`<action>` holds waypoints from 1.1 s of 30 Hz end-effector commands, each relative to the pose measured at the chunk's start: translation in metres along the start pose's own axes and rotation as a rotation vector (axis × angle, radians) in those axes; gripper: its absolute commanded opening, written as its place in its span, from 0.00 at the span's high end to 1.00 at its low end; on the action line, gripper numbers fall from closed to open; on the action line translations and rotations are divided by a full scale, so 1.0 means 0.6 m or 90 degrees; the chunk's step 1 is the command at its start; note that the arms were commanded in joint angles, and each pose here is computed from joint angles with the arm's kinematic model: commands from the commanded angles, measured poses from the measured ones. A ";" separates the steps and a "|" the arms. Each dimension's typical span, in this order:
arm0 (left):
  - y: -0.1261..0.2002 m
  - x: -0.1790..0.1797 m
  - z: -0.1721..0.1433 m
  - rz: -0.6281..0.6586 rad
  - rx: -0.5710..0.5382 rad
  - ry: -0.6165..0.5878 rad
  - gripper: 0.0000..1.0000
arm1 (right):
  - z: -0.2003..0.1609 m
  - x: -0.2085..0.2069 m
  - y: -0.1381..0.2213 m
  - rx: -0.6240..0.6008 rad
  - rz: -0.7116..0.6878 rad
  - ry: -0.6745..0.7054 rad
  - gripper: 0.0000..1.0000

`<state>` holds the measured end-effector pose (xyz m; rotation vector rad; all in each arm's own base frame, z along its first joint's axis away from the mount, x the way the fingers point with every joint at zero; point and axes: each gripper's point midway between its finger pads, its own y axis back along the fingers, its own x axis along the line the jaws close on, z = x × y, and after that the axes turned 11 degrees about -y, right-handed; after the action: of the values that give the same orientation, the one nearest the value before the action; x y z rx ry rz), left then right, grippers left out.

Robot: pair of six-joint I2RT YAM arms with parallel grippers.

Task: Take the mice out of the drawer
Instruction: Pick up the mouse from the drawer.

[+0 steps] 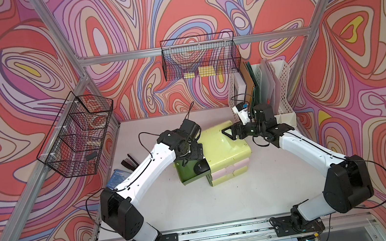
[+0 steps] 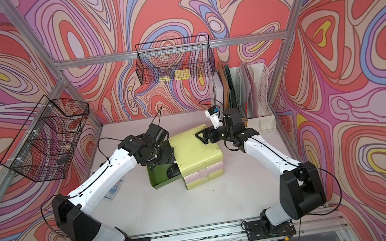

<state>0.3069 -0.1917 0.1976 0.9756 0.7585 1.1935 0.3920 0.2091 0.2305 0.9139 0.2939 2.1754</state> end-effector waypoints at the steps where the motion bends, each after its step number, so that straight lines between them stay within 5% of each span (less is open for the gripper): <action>1: -0.001 -0.019 0.006 -0.017 -0.008 -0.020 0.00 | -0.081 -0.008 -0.032 0.106 0.001 -0.030 0.07; 9: 0.032 -0.043 0.019 -0.088 -0.059 -0.068 0.18 | -0.083 -0.010 -0.034 0.107 0.000 -0.028 0.07; 23: 0.006 -0.069 0.011 -0.140 -0.103 -0.193 0.17 | -0.084 -0.010 -0.035 0.107 0.003 -0.027 0.07; 33: -0.010 -0.120 0.039 -0.247 -0.232 -0.171 0.17 | -0.087 -0.009 -0.034 0.108 0.005 -0.028 0.07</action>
<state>0.2967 -0.2170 0.1784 0.8560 0.5294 0.9218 0.3965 0.2112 0.2314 0.8905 0.2905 2.1958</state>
